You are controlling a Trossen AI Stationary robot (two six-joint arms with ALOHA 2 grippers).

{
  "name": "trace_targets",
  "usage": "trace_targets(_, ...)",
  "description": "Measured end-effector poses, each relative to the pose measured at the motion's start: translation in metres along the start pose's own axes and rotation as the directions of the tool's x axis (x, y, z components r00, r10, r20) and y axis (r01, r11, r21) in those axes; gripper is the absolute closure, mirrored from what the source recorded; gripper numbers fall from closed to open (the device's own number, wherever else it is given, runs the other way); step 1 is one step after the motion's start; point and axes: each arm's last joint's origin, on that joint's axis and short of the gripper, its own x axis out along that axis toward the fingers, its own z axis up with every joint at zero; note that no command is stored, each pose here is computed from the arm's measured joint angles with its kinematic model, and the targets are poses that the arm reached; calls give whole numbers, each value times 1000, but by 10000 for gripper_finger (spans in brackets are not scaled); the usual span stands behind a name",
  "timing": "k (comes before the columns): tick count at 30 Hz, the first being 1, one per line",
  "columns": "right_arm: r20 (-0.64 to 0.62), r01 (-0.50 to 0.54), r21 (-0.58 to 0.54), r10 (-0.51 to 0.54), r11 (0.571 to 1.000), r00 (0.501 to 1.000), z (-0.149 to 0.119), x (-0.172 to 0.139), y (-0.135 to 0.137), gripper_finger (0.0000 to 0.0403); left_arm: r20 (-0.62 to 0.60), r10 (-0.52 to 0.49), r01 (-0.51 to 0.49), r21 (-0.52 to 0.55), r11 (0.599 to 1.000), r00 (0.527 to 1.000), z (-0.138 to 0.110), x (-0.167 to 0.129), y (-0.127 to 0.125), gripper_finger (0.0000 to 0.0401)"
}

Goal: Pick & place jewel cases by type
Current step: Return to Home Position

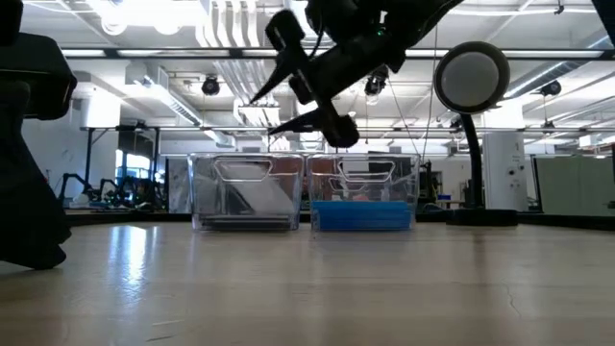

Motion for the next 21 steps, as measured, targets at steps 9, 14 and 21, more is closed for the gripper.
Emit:
trace_targets(9, -257, 61, -297, -141, 953, 956, -54, -39, 35, 162, 11, 2, -1, -46, 999, 1000, 2, 1, 0, 273)
trace_targets(14, -253, 196, -474, -346, 859, 904, -111, -47, 33, 166, -8, 31, -32, -121, 992, 999, 10, 10, 4, 273)
trace_targets(21, -212, 278, -583, -473, 763, 855, -187, -58, 21, 183, -138, -55, 60, 29, 998, 989, 40, 18, -12, 272)
